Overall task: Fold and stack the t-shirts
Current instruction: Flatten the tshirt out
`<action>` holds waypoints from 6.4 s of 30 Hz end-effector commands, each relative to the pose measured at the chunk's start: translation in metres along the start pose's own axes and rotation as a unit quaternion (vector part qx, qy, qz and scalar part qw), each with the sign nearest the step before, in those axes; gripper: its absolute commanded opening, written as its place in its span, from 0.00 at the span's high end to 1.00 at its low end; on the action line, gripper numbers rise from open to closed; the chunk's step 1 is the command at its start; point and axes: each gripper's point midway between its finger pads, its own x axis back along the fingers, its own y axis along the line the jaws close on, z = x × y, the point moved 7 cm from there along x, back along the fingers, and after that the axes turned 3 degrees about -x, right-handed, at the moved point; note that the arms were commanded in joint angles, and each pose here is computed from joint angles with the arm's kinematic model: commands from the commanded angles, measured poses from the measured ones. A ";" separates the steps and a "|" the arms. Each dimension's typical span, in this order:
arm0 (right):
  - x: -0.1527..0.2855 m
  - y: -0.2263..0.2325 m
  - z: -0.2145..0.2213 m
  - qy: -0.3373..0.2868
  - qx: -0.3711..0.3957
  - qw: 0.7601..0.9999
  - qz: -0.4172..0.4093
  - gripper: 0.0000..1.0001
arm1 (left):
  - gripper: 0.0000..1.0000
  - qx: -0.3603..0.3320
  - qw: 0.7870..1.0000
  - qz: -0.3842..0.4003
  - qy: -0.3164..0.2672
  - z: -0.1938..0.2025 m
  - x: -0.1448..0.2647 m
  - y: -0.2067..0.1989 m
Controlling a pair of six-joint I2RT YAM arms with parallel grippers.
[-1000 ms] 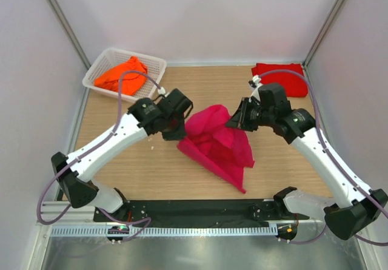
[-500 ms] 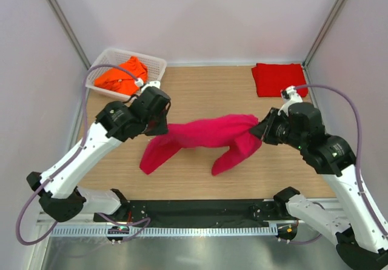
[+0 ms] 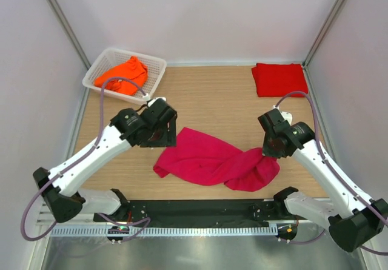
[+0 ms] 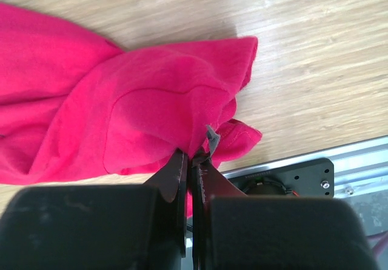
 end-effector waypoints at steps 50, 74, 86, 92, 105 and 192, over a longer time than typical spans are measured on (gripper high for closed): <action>-0.046 0.042 -0.021 0.123 -0.013 0.981 -0.150 0.41 | 1.00 0.133 0.986 0.066 0.082 -0.003 -0.084 0.019; -0.111 0.040 -0.066 0.162 -0.112 0.958 -0.208 0.62 | 1.00 0.134 0.989 0.060 -0.017 -0.034 -0.020 0.035; -0.058 0.039 -0.087 0.100 -0.090 0.961 -0.240 0.99 | 1.00 0.175 0.976 0.036 -0.128 -0.056 0.031 0.062; 0.011 0.024 -0.089 0.017 -0.102 0.966 -0.238 0.99 | 1.00 0.154 0.973 0.024 -0.168 -0.051 0.052 0.076; 0.121 0.001 -0.082 -0.103 -0.090 0.960 -0.243 0.99 | 1.00 0.153 0.962 0.018 -0.227 -0.026 0.085 0.099; -0.195 0.134 -0.172 0.107 0.072 0.976 -0.175 0.49 | 0.74 0.095 0.983 0.090 0.126 -0.020 -0.074 0.050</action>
